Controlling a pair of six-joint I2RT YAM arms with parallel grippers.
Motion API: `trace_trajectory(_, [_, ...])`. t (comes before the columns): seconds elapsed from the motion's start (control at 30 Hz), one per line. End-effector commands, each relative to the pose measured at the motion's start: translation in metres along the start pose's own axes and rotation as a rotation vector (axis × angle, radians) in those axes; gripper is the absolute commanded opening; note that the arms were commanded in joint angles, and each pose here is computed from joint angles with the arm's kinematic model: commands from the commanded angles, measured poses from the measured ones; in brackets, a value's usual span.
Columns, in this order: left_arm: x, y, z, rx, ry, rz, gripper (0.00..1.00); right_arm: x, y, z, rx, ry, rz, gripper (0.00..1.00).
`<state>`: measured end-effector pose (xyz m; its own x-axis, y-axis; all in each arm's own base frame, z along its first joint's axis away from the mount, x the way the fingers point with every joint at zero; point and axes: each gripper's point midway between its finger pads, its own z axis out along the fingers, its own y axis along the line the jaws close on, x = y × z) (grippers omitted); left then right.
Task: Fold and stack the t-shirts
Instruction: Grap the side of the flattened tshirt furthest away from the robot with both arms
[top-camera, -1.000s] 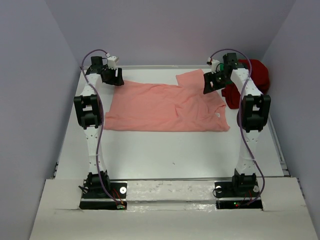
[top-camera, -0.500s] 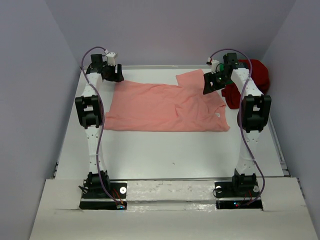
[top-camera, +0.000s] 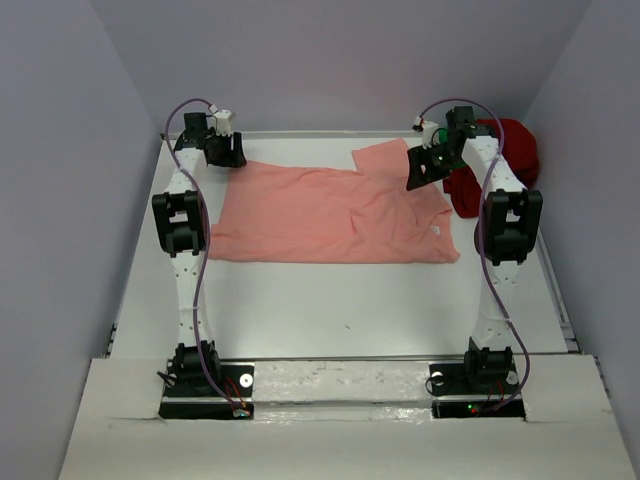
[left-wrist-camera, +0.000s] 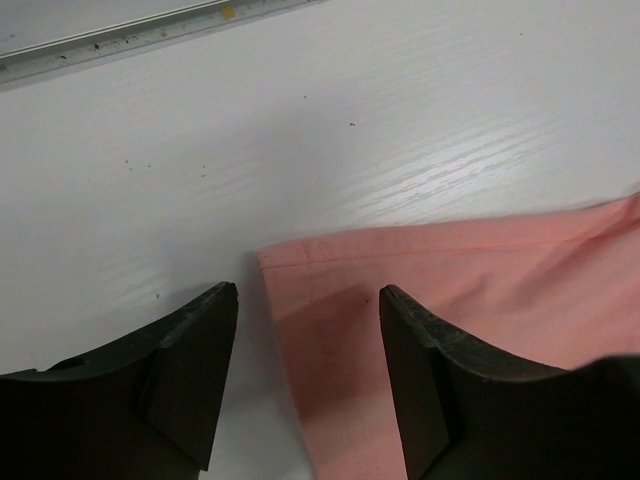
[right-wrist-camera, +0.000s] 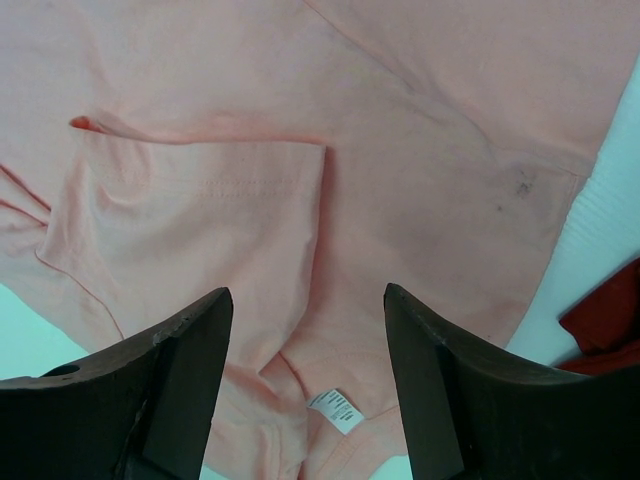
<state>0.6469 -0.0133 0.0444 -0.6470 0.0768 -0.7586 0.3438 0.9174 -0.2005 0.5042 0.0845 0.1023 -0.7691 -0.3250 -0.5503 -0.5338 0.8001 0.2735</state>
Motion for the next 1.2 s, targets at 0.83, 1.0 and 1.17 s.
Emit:
trace_trajectory(0.83, [-0.004, -0.006, -0.003, -0.005, 0.005, -0.004, 0.0, -0.024, -0.018, 0.005, 0.05, -0.057, -0.004, 0.64])
trace_trajectory(1.0, [-0.003, -0.008, -0.005, -0.001, 0.013, 0.004, 0.0, -0.042, -0.05, 0.01, 0.18, -0.085, -0.006, 0.64])
trace_trajectory(1.17, [-0.005, -0.01, -0.01, -0.001, 0.016, 0.011, 0.0, -0.057, -0.085, 0.019, 0.312, -0.116, -0.011, 0.63])
